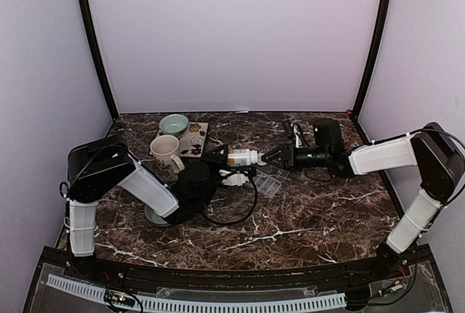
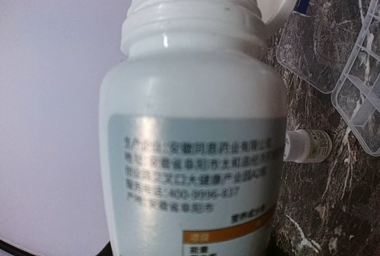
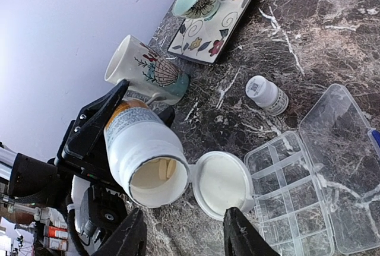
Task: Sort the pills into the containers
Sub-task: Pour the pill into the compartment of the pill container.
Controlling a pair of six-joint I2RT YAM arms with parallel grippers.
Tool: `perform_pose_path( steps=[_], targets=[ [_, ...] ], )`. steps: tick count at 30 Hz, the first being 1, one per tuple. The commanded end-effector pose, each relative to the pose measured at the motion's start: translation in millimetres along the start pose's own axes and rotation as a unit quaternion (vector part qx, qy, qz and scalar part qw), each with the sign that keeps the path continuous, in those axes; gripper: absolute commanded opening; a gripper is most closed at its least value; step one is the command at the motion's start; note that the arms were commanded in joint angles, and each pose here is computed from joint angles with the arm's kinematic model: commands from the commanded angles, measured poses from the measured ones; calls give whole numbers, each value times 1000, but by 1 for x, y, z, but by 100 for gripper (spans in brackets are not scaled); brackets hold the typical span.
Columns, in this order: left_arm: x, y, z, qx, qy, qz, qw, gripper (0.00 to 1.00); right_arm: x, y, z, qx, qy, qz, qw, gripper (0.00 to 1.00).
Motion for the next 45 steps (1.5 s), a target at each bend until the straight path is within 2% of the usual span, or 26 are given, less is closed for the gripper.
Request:
perform_pose_path(
  steps=[1,13,33,36,42,45],
  targets=[
    [-7,-4,24,-38,-23,-17,999,0,-3,-10,20,-14,-31,-18,999,46],
    [-15,-5,36,-63,-21,-31,997,0,-13,-24,48,-41,-34,-33,998,45],
    [-23,-4,48,-77,-32,-43,996,0,-18,-17,41,-30,6,-25,999,44],
    [-23,-5,49,-79,-33,-44,995,0,-16,-14,40,-22,0,-24,999,38],
    [-23,-6,49,-77,-35,-46,995,0,-11,-9,39,-10,-15,-13,1000,19],
    [-22,-6,48,-76,-34,-47,995,0,-8,-7,41,-11,-20,-6,1000,13]
  ],
)
Point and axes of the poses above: each gripper's point midway between its finger pads, its own x axis out along the fingers, its own z axis along the line the jaws close on, y = z × x, the point moved 6 cm from there along -x, back along the fingers, and after that the axes turned 9 degrees about -x, right-handed, at the moved point
